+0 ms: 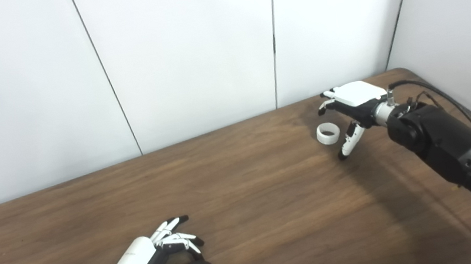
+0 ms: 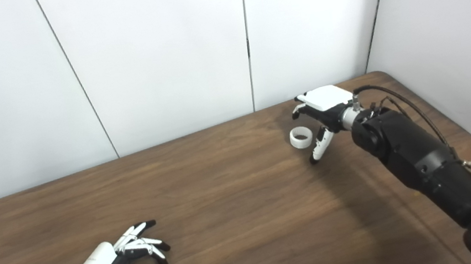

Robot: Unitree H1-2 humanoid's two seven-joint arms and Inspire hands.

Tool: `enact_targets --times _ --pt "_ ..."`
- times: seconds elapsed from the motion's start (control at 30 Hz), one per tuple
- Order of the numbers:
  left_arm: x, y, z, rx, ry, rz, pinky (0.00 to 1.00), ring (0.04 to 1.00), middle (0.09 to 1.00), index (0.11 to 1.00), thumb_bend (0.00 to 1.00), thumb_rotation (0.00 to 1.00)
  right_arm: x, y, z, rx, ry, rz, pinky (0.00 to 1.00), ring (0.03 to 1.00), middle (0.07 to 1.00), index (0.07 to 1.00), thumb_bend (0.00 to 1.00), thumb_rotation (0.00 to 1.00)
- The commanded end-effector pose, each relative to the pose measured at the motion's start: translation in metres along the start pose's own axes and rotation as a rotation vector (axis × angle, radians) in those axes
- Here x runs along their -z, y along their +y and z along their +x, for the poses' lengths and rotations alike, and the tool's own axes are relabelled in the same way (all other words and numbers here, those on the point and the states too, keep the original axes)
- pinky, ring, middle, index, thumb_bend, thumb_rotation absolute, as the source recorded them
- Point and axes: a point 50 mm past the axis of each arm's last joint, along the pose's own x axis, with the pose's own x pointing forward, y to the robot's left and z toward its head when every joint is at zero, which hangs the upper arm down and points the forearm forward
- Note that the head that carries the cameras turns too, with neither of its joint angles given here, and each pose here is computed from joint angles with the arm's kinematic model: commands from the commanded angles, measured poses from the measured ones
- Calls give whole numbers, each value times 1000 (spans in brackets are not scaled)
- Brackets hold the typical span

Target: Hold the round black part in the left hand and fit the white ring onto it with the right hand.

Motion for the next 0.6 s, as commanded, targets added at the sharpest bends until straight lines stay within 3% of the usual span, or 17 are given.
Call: enact_targets --times 0.0,0.57 --pt "-6 18 4 -51 -46 25 1000 974 742 482 524 58 6 -22 3 59 5 -18 1000 1000 990 826 934 318" --pt "-11 18 4 -56 -53 25 1000 970 737 482 524 58 4 -20 10 51 -11 -9 1000 1000 975 776 867 357"
